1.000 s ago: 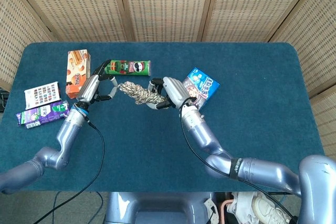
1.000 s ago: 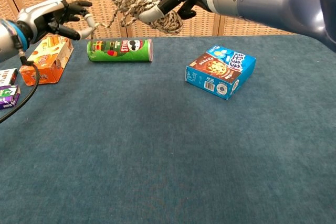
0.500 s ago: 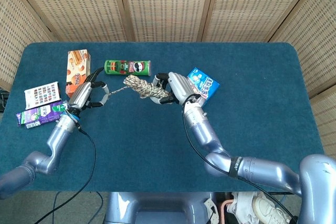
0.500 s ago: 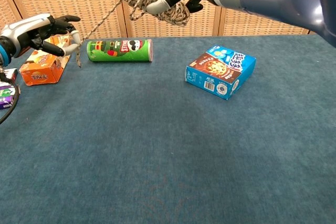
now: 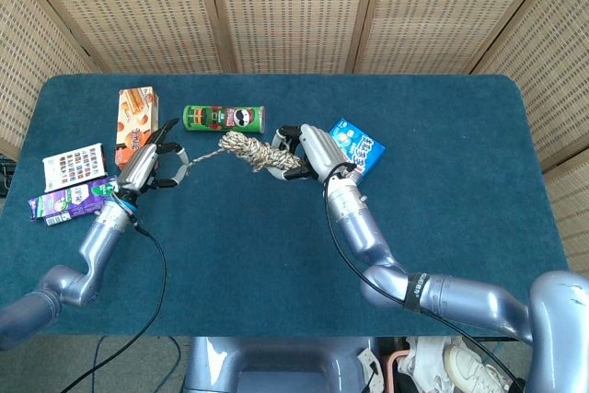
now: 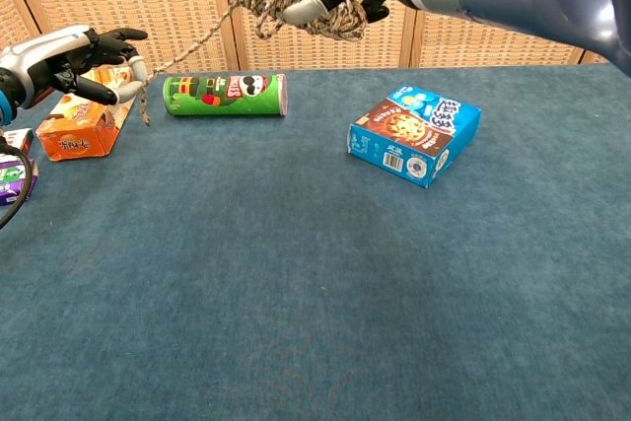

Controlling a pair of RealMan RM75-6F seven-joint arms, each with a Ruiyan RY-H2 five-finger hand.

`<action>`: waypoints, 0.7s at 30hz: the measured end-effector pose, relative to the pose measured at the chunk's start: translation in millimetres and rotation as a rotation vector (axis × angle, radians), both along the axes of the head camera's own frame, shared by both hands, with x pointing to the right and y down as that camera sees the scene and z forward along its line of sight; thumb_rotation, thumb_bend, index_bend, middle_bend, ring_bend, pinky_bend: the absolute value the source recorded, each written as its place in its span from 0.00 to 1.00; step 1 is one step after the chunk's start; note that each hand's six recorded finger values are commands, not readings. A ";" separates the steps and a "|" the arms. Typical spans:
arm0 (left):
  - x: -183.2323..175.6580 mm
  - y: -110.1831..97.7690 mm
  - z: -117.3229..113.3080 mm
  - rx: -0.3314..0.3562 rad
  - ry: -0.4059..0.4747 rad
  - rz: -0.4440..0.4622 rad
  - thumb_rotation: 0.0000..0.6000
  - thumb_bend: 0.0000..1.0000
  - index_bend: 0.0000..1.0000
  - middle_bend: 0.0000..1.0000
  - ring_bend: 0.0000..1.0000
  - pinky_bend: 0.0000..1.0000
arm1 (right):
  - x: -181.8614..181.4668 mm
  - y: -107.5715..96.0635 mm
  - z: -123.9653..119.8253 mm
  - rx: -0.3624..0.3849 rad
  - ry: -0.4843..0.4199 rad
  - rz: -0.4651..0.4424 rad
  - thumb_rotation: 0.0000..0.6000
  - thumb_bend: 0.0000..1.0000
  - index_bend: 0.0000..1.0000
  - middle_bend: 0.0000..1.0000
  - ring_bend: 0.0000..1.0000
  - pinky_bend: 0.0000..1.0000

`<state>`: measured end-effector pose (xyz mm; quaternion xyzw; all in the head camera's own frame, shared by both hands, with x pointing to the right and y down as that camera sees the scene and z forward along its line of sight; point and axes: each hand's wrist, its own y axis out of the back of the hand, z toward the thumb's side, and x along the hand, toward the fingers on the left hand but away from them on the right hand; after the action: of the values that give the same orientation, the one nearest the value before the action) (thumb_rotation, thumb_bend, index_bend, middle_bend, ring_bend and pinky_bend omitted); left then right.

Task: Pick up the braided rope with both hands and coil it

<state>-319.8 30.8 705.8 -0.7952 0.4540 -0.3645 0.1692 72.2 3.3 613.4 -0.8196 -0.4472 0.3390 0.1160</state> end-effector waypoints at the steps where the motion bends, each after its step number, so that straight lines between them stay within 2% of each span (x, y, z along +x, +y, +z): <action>1: 0.3 -0.4 -0.3 0.001 -0.002 0.002 1.00 0.47 0.86 0.00 0.00 0.00 | -0.4 0.3 0.0 0.000 0.000 -0.003 1.00 0.75 0.68 0.70 0.54 0.95; 2: 0.5 -0.4 -0.4 0.000 -0.004 0.004 1.00 0.47 0.86 0.00 0.00 0.00 | -0.5 0.4 -0.1 0.001 -0.001 -0.004 1.00 0.75 0.68 0.70 0.54 0.95; 4: 0.6 -0.1 -0.2 -0.004 -0.010 0.009 1.00 0.47 0.77 0.00 0.00 0.00 | -0.6 0.4 -0.4 0.003 -0.002 -0.007 1.00 0.75 0.68 0.71 0.54 0.95; 5: 0.5 0.3 0.0 -0.006 -0.014 0.013 1.00 0.44 0.63 0.00 0.00 0.00 | -0.6 0.5 -0.4 0.004 -0.001 -0.009 1.00 0.75 0.68 0.71 0.54 0.95; 7: 0.1 1.3 0.6 -0.014 -0.024 0.025 1.00 0.25 0.21 0.00 0.00 0.00 | -0.7 0.8 -1.1 0.008 -0.001 -0.016 1.00 0.75 0.68 0.71 0.54 0.95; 9: -0.2 1.1 -0.3 -0.016 -0.028 0.032 1.00 0.07 0.02 0.00 0.00 0.00 | -0.6 1.2 -1.5 0.011 0.000 -0.022 1.00 0.75 0.68 0.71 0.54 0.95; 11: -0.7 0.4 -2.1 -0.012 -0.028 0.036 1.00 0.01 0.00 0.00 0.00 0.00 | 0.2 1.6 -1.9 0.015 0.003 -0.029 1.00 0.75 0.68 0.71 0.54 0.95; 16: -8.5 -4.5 -13.1 0.041 -0.064 0.055 1.00 0.00 0.00 0.00 0.00 0.00 | 3.0 3.4 -1.4 0.037 0.036 -0.056 1.00 0.75 0.68 0.71 0.54 0.95; 21: -28.2 -8.3 -28.9 0.111 -0.143 0.070 1.00 0.00 0.00 0.00 0.00 0.00 | 4.8 8.5 0.9 0.068 0.086 -0.101 1.00 0.75 0.68 0.71 0.54 0.95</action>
<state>-348.0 22.5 676.9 -0.7719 0.4321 -0.3885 0.2579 77.1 11.8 614.3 -0.8214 -0.4112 0.3520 0.1798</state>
